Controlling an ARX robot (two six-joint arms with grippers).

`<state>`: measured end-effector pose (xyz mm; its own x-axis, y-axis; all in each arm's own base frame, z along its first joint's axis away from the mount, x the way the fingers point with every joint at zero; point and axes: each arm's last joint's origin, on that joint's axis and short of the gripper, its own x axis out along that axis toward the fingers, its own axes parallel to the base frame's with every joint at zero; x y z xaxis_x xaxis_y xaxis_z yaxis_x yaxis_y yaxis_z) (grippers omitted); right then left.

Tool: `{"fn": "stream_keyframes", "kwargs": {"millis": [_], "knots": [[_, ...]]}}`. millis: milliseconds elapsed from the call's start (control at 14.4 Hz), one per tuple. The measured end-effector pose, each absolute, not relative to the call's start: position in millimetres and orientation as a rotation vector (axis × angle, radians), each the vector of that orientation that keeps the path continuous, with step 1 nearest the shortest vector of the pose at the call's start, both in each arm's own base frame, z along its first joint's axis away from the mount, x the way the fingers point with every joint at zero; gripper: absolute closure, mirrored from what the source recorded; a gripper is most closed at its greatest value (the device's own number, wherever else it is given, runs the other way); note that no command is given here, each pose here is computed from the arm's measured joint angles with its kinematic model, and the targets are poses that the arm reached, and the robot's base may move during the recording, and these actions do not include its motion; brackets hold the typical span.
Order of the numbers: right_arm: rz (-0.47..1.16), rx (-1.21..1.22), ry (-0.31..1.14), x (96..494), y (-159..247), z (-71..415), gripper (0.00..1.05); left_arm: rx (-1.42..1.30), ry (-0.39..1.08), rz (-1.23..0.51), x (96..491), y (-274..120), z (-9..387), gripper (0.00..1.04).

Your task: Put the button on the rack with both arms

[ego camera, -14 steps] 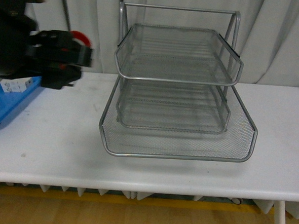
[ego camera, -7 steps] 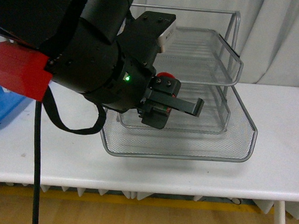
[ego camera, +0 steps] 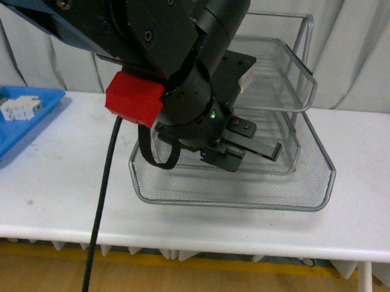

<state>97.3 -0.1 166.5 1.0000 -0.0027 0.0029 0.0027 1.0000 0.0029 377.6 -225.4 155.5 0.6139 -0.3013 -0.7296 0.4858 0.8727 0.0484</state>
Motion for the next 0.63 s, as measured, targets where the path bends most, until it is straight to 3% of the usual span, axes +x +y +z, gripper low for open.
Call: {"fn": "stream_keyframes", "kwargs": {"millis": [487,627], "knots": [[-0.003,0.003,-0.003,97.3,-0.1,166.5,0.06,0.248,0.82,-0.434,407.0,-244.3,146.9,0.65],[-0.003,0.003,-0.003,97.3,-0.1,166.6,0.06,0.193,0.777,-0.468,406.9,-244.8,153.4,0.37]]}}
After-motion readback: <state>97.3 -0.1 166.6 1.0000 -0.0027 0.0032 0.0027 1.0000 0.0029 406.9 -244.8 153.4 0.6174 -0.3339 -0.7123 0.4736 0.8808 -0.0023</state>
